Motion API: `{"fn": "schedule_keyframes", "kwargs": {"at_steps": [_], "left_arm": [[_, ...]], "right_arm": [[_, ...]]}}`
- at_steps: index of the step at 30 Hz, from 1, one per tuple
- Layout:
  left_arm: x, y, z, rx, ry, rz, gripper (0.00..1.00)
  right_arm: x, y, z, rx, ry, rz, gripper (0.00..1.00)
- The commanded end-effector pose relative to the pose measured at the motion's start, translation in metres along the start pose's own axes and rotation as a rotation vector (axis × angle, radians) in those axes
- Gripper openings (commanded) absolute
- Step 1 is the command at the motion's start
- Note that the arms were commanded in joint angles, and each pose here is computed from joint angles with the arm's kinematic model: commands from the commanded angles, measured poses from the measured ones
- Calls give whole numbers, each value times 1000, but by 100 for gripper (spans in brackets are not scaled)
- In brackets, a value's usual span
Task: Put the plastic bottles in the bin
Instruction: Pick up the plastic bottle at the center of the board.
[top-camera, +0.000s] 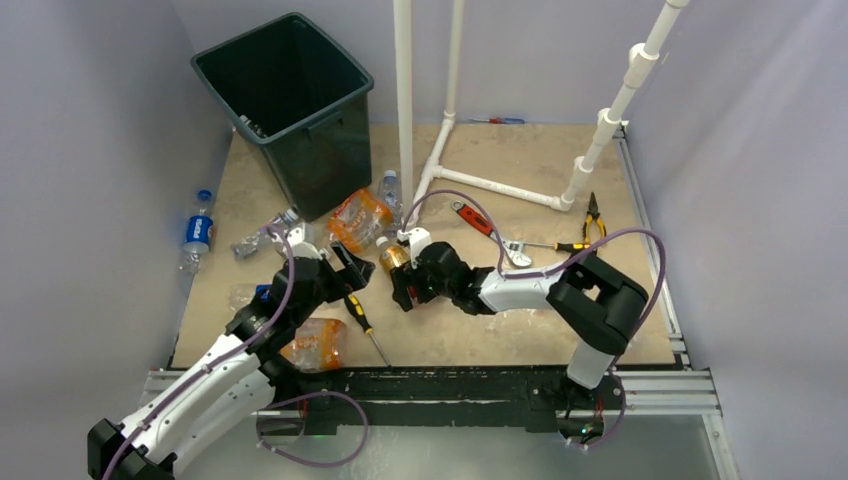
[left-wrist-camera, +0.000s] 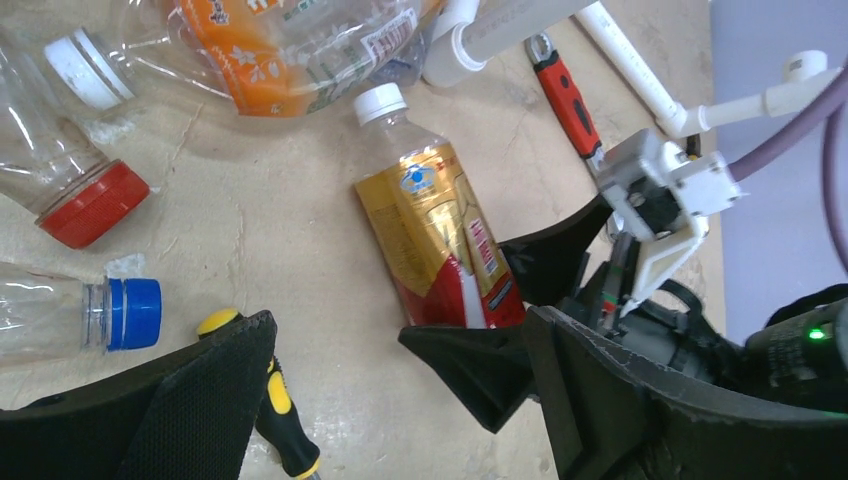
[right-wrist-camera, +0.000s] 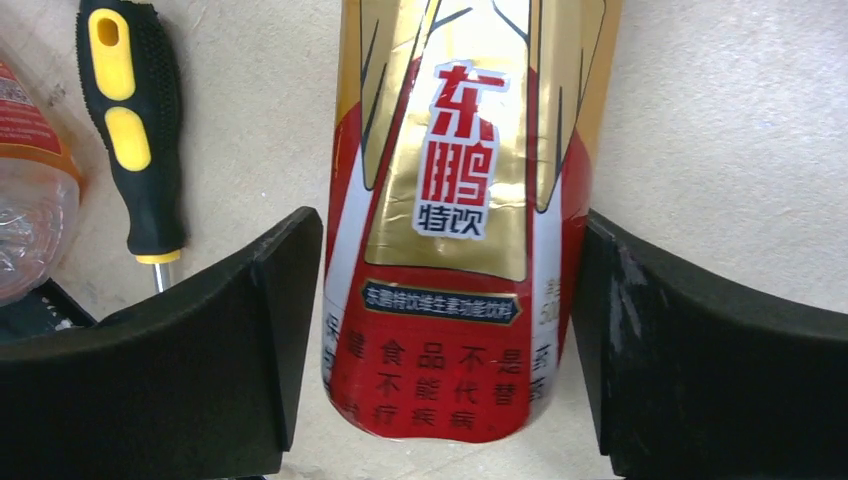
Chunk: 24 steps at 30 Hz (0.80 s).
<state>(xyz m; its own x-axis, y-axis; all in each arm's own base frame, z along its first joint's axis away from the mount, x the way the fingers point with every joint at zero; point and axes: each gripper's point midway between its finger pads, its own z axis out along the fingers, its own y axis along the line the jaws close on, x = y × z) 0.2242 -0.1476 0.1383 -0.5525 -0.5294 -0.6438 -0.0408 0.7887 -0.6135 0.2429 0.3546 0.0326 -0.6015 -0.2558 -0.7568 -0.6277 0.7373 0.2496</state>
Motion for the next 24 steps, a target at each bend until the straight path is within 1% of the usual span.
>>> {"fn": "schedule_keyframes", "kwargs": {"at_steps": [1, 4, 6, 10, 13, 15, 18, 21, 24], "left_arm": [[-24, -16, -11, 31, -63, 16, 95], [-26, -20, -11, 43, -70, 5, 95], [-29, -23, -11, 53, -75, 0, 95], [-41, -35, -15, 80, -101, 22, 95], [-52, -51, -20, 137, -127, 51, 95], [-61, -69, -26, 215, -153, 66, 95], [-78, -104, -41, 387, -223, 55, 95], [-100, -149, -70, 625, -319, 39, 95], [-104, -177, -89, 777, -326, 72, 95]], "right_arm": [[-12, 3, 4, 20, -26, -19, 80], [-20, 5, -3, 16, -62, -14, 67], [-28, 9, -16, 7, -104, -15, 60], [-43, 18, -55, -53, -233, -14, 52], [-46, 30, -91, -155, -348, -10, 49], [-55, 46, -124, -262, -457, -8, 49], [-62, 59, -158, -377, -564, 0, 48], [-71, 68, -181, -449, -639, 17, 48], [-80, 73, -203, -509, -725, 47, 47]]}}
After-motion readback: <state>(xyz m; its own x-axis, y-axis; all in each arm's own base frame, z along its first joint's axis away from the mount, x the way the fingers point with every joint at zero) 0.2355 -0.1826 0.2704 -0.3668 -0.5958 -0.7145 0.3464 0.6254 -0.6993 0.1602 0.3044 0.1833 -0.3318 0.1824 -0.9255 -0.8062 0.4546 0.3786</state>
